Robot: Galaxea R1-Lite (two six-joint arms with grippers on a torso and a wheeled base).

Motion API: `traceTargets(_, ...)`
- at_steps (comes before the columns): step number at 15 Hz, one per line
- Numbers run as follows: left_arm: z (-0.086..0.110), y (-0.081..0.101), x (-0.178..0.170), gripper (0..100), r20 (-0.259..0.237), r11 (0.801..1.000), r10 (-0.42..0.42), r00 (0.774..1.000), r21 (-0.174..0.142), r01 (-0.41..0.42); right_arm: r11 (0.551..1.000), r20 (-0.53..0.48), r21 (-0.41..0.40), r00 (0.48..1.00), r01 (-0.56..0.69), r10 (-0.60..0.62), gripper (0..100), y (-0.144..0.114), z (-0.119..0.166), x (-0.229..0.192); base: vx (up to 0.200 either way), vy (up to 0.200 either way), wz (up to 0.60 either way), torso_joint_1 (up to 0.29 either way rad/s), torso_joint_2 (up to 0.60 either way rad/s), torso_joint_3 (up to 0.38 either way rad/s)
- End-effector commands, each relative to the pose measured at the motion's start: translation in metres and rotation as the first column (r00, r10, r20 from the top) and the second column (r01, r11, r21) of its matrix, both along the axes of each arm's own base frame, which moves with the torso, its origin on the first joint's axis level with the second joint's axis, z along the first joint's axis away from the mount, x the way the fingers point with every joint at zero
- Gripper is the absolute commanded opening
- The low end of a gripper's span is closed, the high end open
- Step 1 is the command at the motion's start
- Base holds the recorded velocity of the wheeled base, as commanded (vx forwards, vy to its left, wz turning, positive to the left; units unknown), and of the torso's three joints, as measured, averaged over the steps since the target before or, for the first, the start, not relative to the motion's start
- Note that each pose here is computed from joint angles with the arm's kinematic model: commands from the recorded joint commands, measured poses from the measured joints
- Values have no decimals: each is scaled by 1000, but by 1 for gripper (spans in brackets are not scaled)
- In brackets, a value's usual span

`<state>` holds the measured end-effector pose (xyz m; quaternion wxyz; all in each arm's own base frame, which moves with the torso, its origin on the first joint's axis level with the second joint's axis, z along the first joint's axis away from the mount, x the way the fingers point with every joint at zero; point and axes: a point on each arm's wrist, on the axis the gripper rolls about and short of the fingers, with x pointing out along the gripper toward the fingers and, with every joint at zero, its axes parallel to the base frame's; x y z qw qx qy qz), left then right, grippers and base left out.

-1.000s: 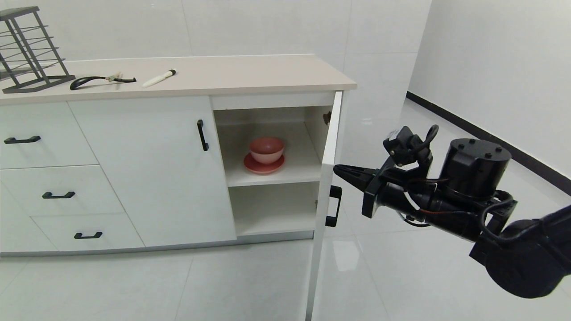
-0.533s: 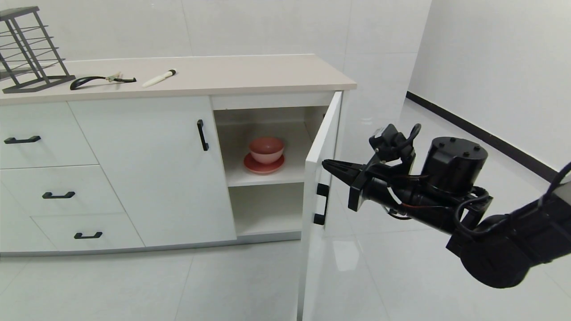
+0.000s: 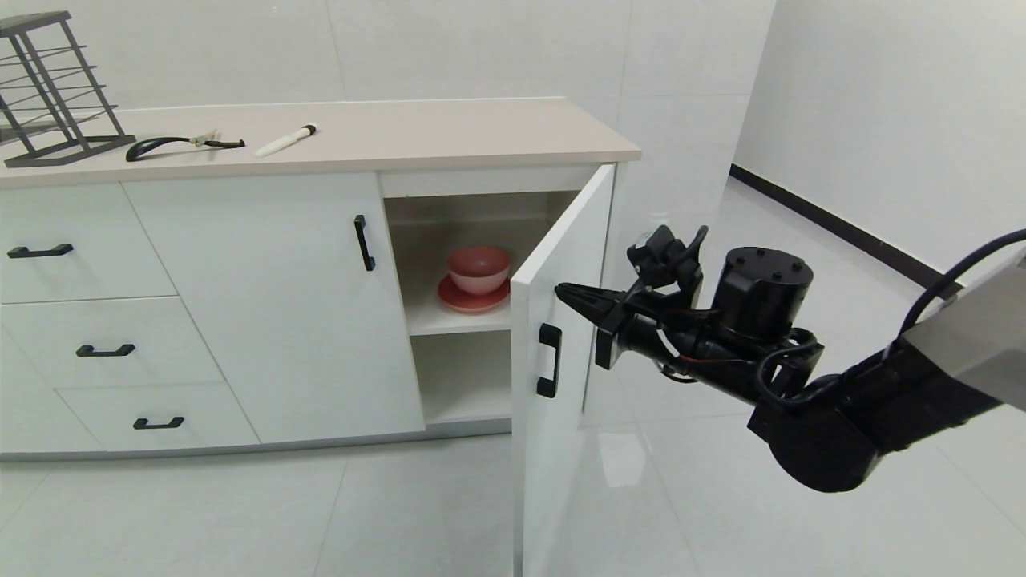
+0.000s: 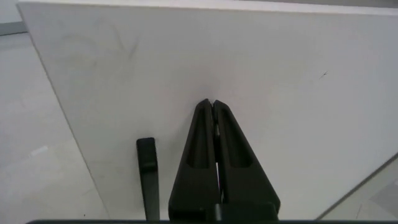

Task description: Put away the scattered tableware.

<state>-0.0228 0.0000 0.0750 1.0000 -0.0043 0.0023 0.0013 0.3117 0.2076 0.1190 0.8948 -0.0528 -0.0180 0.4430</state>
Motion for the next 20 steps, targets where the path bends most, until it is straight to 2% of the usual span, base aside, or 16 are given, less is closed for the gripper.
traceTargets(1,0,0,0,100,0,1000,1,1000,-1,-1,1000,-10,-5,1000,-2,2,0,7,-15,9,0,0,0,0,0,0)
traceTargets(9,0,0,0,100,0,1000,1,1000,-2,-1,1000,16,13,1000,3,-3,0,21,-29,33,0,0,0,0,0,0)
traceTargets(15,0,0,0,100,0,1000,2,1000,-4,-2,996,69,70,996,50,-55,0,36,-34,64,0,0,0,0,0,0)
traceTargets(20,0,0,0,100,0,1000,1,1000,-2,-1,988,121,128,987,88,-104,0,37,-35,95,0,0,0,0,0,0)
